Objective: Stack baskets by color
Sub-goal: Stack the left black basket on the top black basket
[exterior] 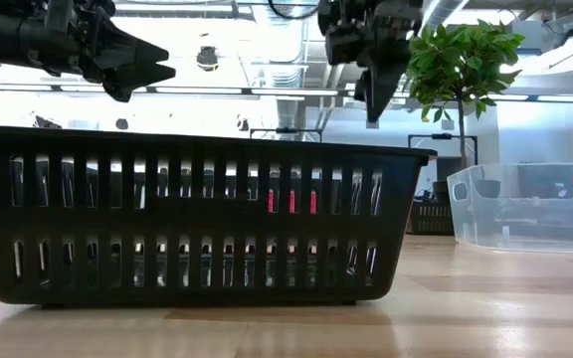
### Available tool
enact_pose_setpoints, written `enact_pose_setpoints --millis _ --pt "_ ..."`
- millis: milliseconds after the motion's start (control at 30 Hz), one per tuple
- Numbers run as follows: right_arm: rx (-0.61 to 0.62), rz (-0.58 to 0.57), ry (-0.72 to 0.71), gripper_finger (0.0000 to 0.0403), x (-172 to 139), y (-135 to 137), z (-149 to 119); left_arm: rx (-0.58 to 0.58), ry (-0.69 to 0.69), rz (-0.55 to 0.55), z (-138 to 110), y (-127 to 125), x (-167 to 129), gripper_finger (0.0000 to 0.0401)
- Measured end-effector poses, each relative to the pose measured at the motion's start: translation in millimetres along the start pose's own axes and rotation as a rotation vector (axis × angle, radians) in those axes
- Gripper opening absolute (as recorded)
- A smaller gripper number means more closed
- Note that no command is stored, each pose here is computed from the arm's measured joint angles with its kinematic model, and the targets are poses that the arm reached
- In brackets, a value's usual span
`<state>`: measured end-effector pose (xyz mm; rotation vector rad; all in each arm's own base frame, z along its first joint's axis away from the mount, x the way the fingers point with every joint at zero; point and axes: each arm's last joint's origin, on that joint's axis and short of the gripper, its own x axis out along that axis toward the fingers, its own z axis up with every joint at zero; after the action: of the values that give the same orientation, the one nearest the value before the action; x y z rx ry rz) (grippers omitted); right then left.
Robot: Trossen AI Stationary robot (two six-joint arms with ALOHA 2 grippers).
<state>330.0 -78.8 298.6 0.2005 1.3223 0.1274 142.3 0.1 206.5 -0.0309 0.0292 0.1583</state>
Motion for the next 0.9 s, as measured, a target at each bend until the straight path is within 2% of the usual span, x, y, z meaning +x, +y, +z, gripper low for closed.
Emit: enact_pose_setpoints --millis 167,267,367,533,733,800,900 --pt "-0.076 0.012 -0.022 0.0167 3 24 -4 -0.031 0.045 -0.006 4 -1 1 0.0213" --pt "-0.1 0.014 -0.034 0.0163 12 32 -17 -0.044 0.117 0.0 20 -1 1 0.0213" --pt "-0.135 0.007 -0.121 0.0159 15 38 -30 -0.061 0.207 0.024 36 -3 3 0.0213" --pt "-0.17 -0.007 -0.266 0.0152 19 41 -52 -0.151 0.437 0.046 46 -10 7 0.0213" --pt "-0.233 -0.044 -0.469 0.0144 15 38 -60 -0.288 0.772 0.075 46 -24 10 0.0213" --pt "-0.243 -0.055 -0.523 0.0142 14 37 -57 -0.297 0.874 0.1 45 -28 10 0.0213" --pt "-0.236 -0.061 -0.528 0.0141 18 32 -55 -0.275 1.026 0.126 40 -34 8 0.0213"
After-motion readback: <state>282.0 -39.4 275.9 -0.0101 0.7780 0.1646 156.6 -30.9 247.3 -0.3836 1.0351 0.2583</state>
